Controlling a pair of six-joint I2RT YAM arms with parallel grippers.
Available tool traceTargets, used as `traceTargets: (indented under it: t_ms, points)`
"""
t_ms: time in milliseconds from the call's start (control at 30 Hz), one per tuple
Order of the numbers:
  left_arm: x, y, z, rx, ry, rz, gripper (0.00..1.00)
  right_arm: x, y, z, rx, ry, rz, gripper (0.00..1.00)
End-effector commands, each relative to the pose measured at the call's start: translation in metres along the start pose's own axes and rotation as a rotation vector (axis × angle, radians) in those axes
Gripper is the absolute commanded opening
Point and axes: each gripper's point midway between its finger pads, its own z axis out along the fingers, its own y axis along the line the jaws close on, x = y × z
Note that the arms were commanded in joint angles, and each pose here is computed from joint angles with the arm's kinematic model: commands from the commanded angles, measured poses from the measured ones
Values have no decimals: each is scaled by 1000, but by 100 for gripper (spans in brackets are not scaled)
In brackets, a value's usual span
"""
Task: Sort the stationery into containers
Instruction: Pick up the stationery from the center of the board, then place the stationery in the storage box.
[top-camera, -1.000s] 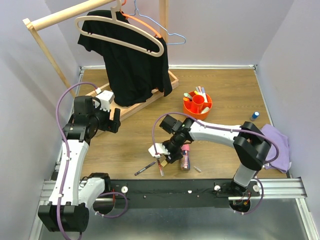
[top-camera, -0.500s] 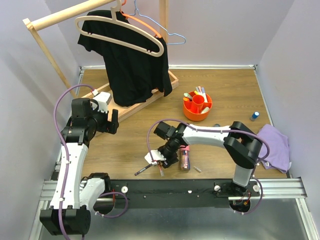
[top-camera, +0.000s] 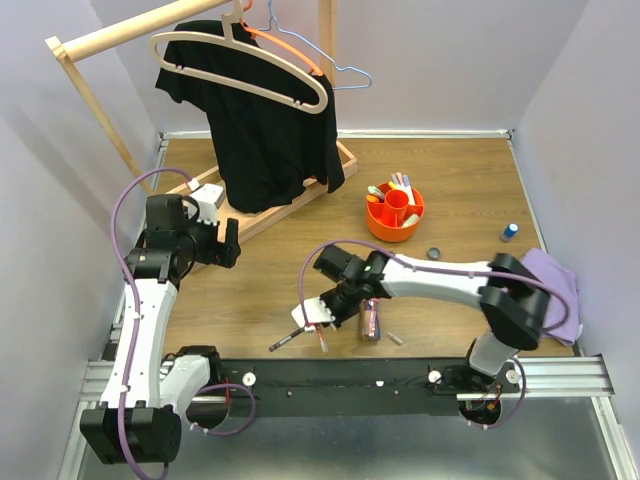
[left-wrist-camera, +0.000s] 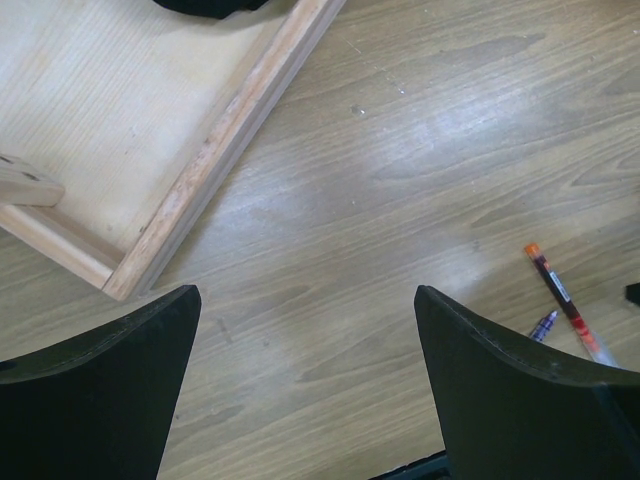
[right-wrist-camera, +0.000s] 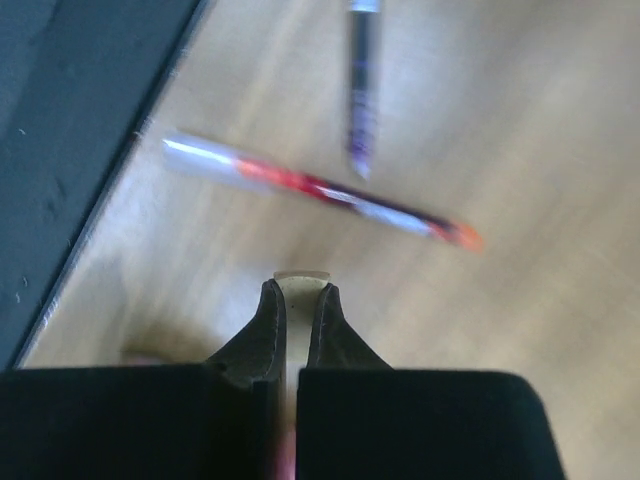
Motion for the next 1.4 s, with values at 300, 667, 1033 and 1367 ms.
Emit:
traceTargets:
  t_ms: [300, 667, 1033, 1367]
  points:
    - [-26, -26, 7, 182, -37, -15, 96, 115, -128, -218, 848, -102, 727, 1]
    - [-57, -26, 17, 213, -41, 14, 96, 180, -131, -258, 1045, -104, 936, 1]
    - [-66, -33, 28, 239, -25, 37, 96, 223, -121, -271, 1131, -55, 1054, 1]
    - [-65, -32, 30, 238, -19, 36, 96, 248, -111, -249, 1107, -44, 1134, 1]
